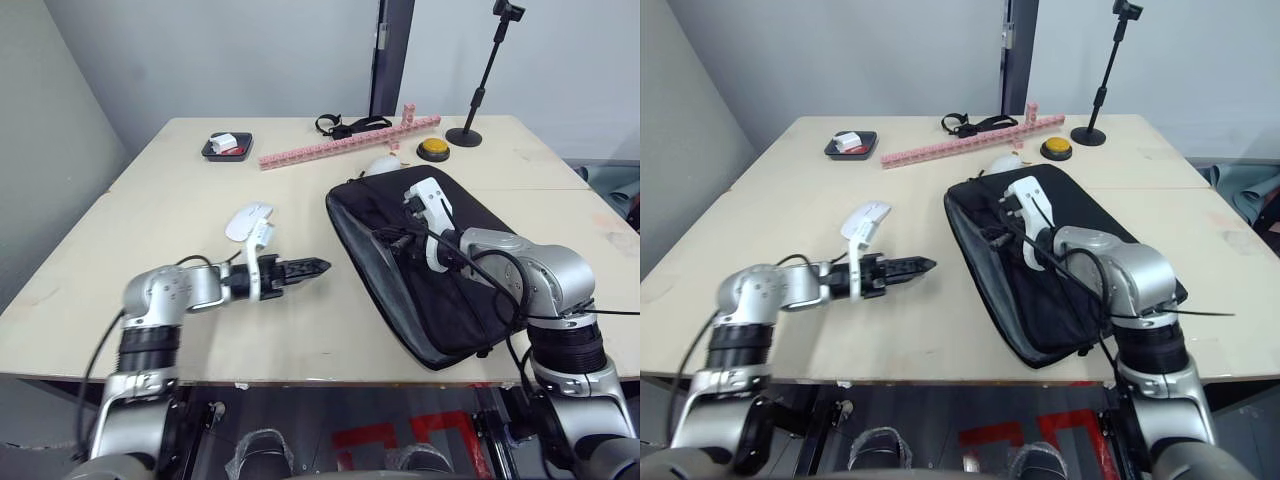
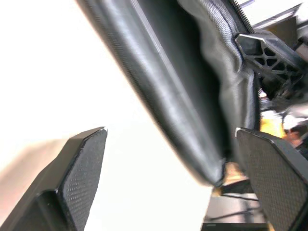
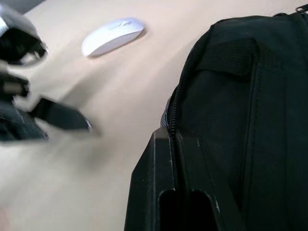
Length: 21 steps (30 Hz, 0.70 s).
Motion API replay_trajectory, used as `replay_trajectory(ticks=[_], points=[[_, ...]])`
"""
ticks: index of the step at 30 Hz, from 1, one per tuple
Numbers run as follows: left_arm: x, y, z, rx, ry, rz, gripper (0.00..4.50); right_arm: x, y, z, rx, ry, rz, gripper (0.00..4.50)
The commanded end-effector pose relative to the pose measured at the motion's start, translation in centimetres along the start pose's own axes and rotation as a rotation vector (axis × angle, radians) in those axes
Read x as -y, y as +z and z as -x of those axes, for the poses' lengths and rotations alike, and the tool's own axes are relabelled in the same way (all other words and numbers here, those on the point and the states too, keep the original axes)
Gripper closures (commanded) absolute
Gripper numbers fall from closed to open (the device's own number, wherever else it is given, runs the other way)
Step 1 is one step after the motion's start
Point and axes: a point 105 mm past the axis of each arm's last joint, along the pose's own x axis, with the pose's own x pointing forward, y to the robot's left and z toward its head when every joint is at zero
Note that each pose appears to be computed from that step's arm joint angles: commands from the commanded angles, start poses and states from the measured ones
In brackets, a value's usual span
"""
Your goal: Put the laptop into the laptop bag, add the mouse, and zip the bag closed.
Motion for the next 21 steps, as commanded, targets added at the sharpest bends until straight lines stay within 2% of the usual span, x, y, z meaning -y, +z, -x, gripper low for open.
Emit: replay_trajectory(ticks=[1, 5, 9, 17, 19, 21], points=[[1.5, 2.2, 3.4, 0.096, 0.024, -0.186, 0.06, -1.0, 0.4, 0.2, 0.01, 0.089, 0.079, 4.5], [-0.9, 4.6, 7.8, 0.196, 0.257, -0.325, 0.06, -1.4, -0.3, 0.6, -0.029, 0.159, 0.143, 4.5], [-2.6, 5.7, 11.7, 0.185, 0.44, -0.454, 0.06, -1.4, -1.2, 1.2, -0.059, 0.212, 0.188, 4.5], [-3.2, 6.0, 16.1, 0.224, 0.542, -0.569, 0.06, -1.5, -2.1, 1.3, -0.071, 0.261, 0.304, 4.5], [-3.7, 5.8, 16.9, 0.202, 0.598, -0.654, 0.06, -1.5, -2.2, 1.1, -0.065, 0.27, 0.332, 4.5], [-3.9, 5.5, 17.3, 0.169, 0.576, -0.704, 0.0, -1.5, -2.2, 1.1, -0.062, 0.273, 0.342, 3.89]])
